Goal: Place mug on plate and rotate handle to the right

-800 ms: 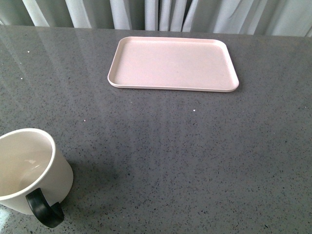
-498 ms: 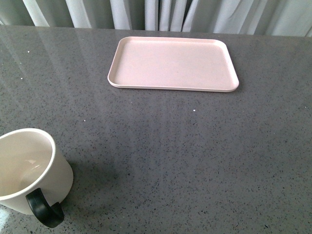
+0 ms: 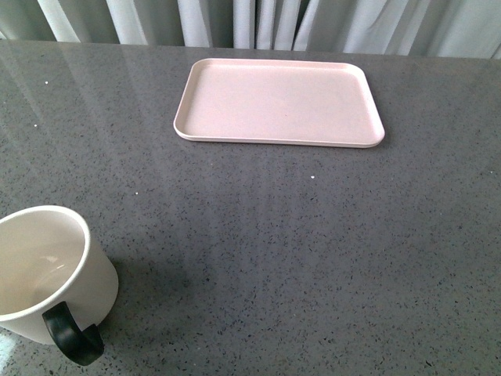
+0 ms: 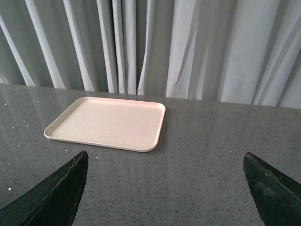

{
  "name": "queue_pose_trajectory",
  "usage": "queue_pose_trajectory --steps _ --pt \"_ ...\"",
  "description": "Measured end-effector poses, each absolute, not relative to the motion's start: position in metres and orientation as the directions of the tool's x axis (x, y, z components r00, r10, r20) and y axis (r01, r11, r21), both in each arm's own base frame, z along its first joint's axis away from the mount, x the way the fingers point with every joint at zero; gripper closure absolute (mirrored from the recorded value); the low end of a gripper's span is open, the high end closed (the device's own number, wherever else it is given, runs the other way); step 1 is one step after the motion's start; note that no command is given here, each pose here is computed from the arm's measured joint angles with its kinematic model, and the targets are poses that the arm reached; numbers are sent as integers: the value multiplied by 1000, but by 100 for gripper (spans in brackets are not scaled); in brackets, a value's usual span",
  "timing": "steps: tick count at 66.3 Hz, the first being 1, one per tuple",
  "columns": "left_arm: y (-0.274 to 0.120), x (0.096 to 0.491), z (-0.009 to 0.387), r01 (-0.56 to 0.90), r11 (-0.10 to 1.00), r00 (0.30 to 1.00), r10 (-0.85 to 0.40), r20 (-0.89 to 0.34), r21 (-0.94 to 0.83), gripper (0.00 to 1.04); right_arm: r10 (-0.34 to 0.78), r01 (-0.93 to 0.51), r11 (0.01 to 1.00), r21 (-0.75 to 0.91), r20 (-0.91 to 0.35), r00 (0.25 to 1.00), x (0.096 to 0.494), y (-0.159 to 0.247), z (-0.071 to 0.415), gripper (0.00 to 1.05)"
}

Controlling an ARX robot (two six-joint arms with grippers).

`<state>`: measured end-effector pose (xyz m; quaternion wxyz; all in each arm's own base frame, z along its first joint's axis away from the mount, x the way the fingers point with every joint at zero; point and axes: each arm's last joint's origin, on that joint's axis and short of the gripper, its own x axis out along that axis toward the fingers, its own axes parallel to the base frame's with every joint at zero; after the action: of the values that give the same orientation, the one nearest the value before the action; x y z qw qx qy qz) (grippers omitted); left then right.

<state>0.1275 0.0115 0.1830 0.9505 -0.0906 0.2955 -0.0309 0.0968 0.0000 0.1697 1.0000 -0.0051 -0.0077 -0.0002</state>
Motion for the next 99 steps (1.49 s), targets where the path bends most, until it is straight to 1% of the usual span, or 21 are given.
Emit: queue_pose_trajectory --steps 6,11,15,22,36,57,70,83,99 --pt "14 145 193 33 985 809 -126 -575 -170 9 0 0 1000 -10 15 1000 97 0 170 9" --pt "11 165 198 83 987 780 -149 -608 -135 9 0 0 1000 -10 15 1000 97 0 170 9" --pt "3 182 198 139 983 745 -183 -642 -119 9 0 0 1000 -10 15 1000 97 0 170 9" --pt "-6 196 193 181 977 707 -211 -675 -117 9 0 1 1000 -10 15 1000 97 0 170 9" --pt "-15 209 181 228 967 653 -237 -719 -111 9 0 0 1000 -10 15 1000 97 0 170 9" --pt "-19 217 164 281 953 585 -262 -768 -111 9 0 0 1000 -10 15 1000 97 0 170 9" --pt "-24 228 138 291 948 506 -265 -821 -127 9 0 0 1000 -10 15 1000 97 0 170 9" --pt "-24 240 132 295 950 489 -247 -837 -108 9 0 0 1000 -10 15 1000 97 0 170 9" --pt "-23 247 134 297 950 496 -242 -834 -99 9 0 1 1000 -10 15 1000 97 0 170 9"
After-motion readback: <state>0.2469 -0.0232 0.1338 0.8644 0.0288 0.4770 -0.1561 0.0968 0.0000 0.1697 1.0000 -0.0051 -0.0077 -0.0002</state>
